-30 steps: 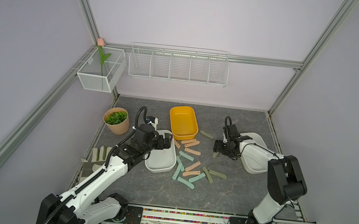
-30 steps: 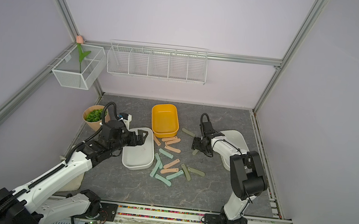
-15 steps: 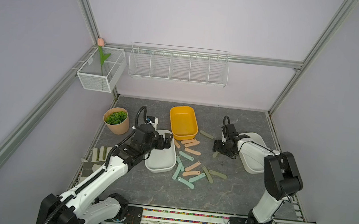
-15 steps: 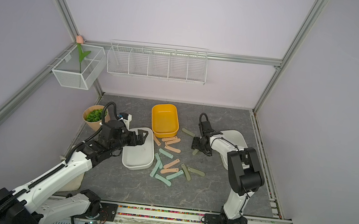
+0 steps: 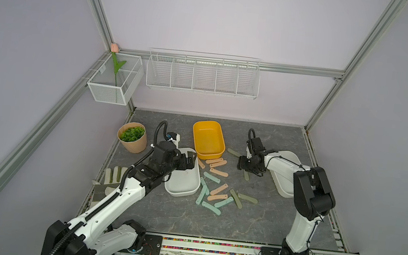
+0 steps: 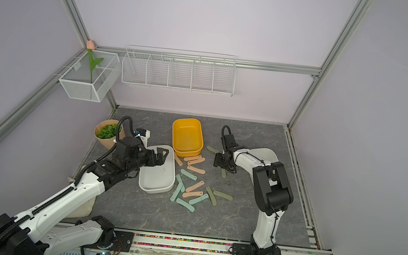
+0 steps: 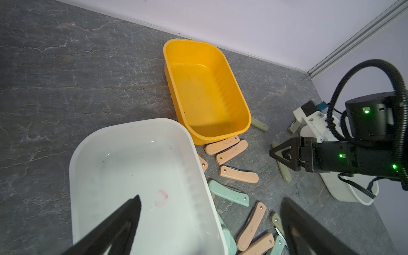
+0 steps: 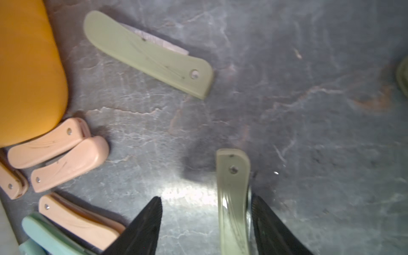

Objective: Place the fruit knives into the storage box by color
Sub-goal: Pick up the fruit knife from the center of the board.

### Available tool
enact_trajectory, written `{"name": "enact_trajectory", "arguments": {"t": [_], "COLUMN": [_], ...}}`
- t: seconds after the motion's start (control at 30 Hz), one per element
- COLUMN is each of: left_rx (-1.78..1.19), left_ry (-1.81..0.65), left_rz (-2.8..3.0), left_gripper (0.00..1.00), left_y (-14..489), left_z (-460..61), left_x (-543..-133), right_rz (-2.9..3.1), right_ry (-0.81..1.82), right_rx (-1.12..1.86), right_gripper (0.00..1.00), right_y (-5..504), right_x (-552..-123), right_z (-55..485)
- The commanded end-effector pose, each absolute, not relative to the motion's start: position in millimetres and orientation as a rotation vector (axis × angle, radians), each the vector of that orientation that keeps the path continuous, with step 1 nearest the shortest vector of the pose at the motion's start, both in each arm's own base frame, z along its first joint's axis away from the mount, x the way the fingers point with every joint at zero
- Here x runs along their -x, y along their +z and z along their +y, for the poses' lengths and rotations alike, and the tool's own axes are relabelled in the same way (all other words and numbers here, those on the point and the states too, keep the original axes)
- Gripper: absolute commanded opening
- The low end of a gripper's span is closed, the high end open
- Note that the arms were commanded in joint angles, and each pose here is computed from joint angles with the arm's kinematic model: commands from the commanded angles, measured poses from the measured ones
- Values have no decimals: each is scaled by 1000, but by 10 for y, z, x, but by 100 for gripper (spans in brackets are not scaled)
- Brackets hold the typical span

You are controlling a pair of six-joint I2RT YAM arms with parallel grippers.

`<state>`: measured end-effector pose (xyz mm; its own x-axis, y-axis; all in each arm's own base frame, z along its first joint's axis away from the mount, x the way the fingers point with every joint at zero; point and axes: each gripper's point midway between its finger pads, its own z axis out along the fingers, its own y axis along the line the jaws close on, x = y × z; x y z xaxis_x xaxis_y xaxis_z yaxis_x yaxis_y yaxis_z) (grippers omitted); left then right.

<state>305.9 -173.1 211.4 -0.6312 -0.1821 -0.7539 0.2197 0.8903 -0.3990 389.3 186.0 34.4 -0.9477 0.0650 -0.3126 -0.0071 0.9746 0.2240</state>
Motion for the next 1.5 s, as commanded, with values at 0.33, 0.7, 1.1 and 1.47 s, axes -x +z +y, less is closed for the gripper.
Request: {"name": "enact_trajectory", "arguments": {"t": [0.33,0.7,1.1,1.47], "left_rx": [-16,-19,-20,-22], "left_ry": [-618,-620,-615,-613], "left_rz": [2148,2150,2153,2159], "left_gripper": [99,99,99,99], "left_y": [2230,2205,2175,2147], "left_z": [-1781,-1789,-1786,-1796], "left_x": [-3073,-3060,-3059,-3073], "right_rz": [2810,2859,2899,2888], "right_ry": [111,199,188,-87], "right_rx": [85,133,236,163], "right_gripper": [78,81,75,73], "right_y": [430,233,136,51], "right_x": [-3663,-3581,-3335,-3463], "right_z": [1606,1720,1921,1663]}}
